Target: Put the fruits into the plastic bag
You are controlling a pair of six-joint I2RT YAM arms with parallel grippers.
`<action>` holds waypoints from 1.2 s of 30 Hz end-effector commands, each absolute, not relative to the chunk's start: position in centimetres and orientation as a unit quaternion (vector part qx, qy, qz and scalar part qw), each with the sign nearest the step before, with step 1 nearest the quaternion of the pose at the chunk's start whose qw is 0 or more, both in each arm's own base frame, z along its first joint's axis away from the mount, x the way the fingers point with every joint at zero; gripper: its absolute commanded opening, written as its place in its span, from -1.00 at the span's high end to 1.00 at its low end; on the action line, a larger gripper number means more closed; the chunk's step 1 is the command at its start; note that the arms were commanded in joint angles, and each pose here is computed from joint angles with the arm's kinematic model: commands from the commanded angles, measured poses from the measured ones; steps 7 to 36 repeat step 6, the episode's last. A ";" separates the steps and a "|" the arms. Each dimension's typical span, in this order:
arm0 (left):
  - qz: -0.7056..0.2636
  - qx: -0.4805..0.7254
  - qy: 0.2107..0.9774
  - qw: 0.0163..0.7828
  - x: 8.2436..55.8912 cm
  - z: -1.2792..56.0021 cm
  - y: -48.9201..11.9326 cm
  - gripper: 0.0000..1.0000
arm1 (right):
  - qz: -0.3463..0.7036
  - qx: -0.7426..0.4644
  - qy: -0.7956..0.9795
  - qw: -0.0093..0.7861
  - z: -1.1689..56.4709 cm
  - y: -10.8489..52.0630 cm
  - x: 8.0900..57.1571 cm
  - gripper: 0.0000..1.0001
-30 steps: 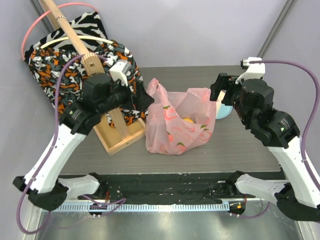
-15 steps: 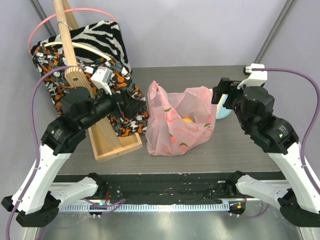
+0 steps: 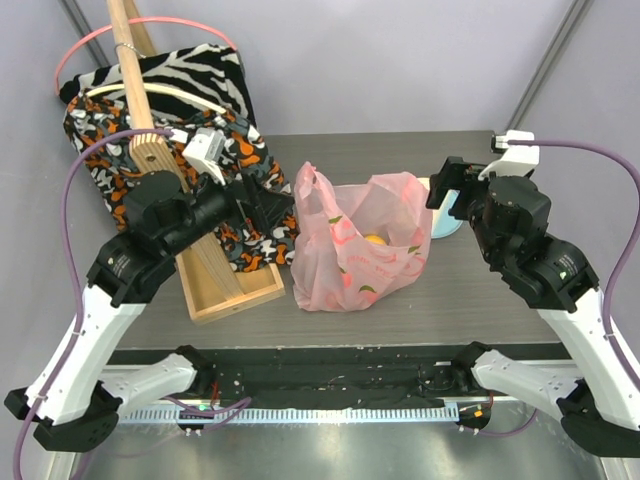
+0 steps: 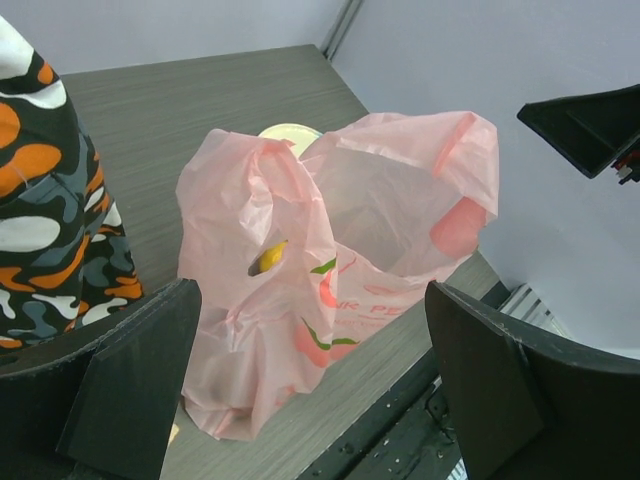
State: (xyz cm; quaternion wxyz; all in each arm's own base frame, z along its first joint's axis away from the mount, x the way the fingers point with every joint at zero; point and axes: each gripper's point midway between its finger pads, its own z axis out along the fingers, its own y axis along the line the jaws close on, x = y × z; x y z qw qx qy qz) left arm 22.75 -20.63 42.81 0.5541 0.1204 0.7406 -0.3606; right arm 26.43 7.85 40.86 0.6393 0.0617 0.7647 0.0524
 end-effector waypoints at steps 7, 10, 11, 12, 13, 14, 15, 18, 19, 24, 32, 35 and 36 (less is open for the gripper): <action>-0.376 0.117 0.720 0.571 23.3 44.8 -21.3 -1.00 | 0.058 0.092 0.741 0.663 42.6 7.0 26.3 -0.88; -0.376 0.117 0.720 0.571 23.3 44.8 -21.3 -1.00 | 0.058 0.092 0.741 0.663 42.6 7.0 26.3 -0.88; -0.376 0.117 0.720 0.571 23.3 44.8 -21.3 -1.00 | 0.058 0.092 0.741 0.663 42.6 7.0 26.3 -0.88; -0.376 0.117 0.720 0.571 23.3 44.8 -21.3 -1.00 | 0.058 0.092 0.741 0.663 42.6 7.0 26.3 -0.88; -0.376 0.117 0.720 0.571 23.3 44.8 -21.3 -1.00 | 0.058 0.092 0.741 0.663 42.6 7.0 26.3 -0.88; -0.376 0.117 0.720 0.571 23.3 44.8 -21.3 -1.00 | 0.058 0.092 0.741 0.663 42.6 7.0 26.3 -0.88; -0.376 0.117 0.720 0.571 23.3 44.8 -21.3 -1.00 | 0.058 0.092 0.741 0.663 42.6 7.0 26.3 -0.88; -0.376 0.117 0.720 0.571 23.3 44.8 -21.3 -1.00 | 0.058 0.092 0.741 0.663 42.6 7.0 26.3 -0.88; -0.376 0.117 0.720 0.571 23.3 44.8 -21.3 -1.00 | 0.058 0.092 0.741 0.663 42.6 7.0 26.3 -0.88; -0.376 0.117 0.720 0.571 23.3 44.8 -21.3 -1.00 | 0.058 0.092 0.741 0.663 42.6 7.0 26.3 -0.88; -0.376 0.117 0.720 0.571 23.3 44.8 -21.3 -1.00 | 0.058 0.092 0.741 0.663 42.6 7.0 26.3 -0.88; -0.376 0.117 0.720 0.571 23.3 44.8 -21.3 -1.00 | 0.058 0.092 0.741 0.663 42.6 7.0 26.3 -0.88; -0.376 0.117 0.720 0.571 23.3 44.8 -21.3 -1.00 | 0.058 0.092 0.741 0.663 42.6 7.0 26.3 -0.88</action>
